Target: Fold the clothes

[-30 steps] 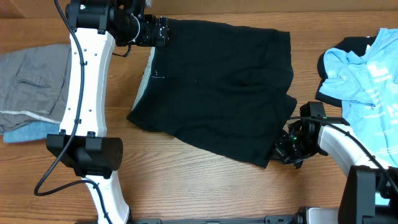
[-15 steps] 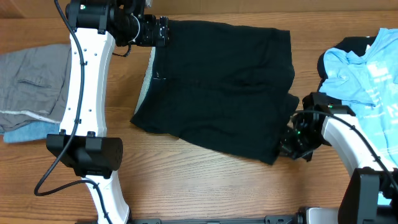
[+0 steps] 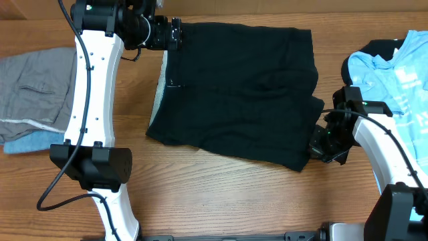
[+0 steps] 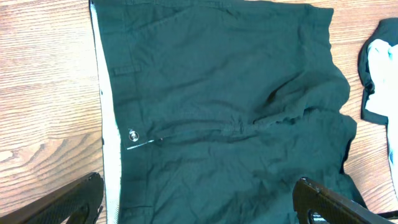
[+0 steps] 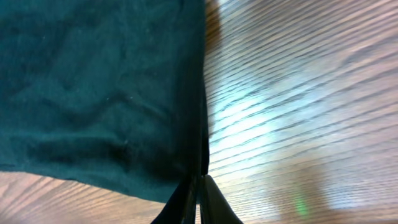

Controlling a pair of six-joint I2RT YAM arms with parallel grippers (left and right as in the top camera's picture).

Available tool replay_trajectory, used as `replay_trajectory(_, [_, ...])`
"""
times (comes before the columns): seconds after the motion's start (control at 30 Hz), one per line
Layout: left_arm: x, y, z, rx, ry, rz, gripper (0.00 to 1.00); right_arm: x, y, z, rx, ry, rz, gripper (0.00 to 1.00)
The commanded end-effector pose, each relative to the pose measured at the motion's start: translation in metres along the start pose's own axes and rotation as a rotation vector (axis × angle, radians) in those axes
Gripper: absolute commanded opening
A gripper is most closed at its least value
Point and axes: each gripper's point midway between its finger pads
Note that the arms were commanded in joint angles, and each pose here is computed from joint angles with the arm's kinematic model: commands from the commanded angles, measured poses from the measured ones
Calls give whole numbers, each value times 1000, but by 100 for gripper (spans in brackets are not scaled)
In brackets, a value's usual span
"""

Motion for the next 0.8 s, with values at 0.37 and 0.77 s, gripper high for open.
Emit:
replay_trajectory(0.37, [-3, 0, 4, -6, 6, 5, 100, 63, 20, 40, 51, 147, -84, 83])
replay_trajectory(0.77, [-3, 0, 4, -6, 6, 5, 100, 118, 91, -34, -222, 6, -365, 100])
Point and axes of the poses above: each gripper's point midway between its finger pads, its own x axis back along the fingers, its own z axis along the line the jaws close on, y = z × x, and after that the axes turned 6 degrees about -x, right-handed
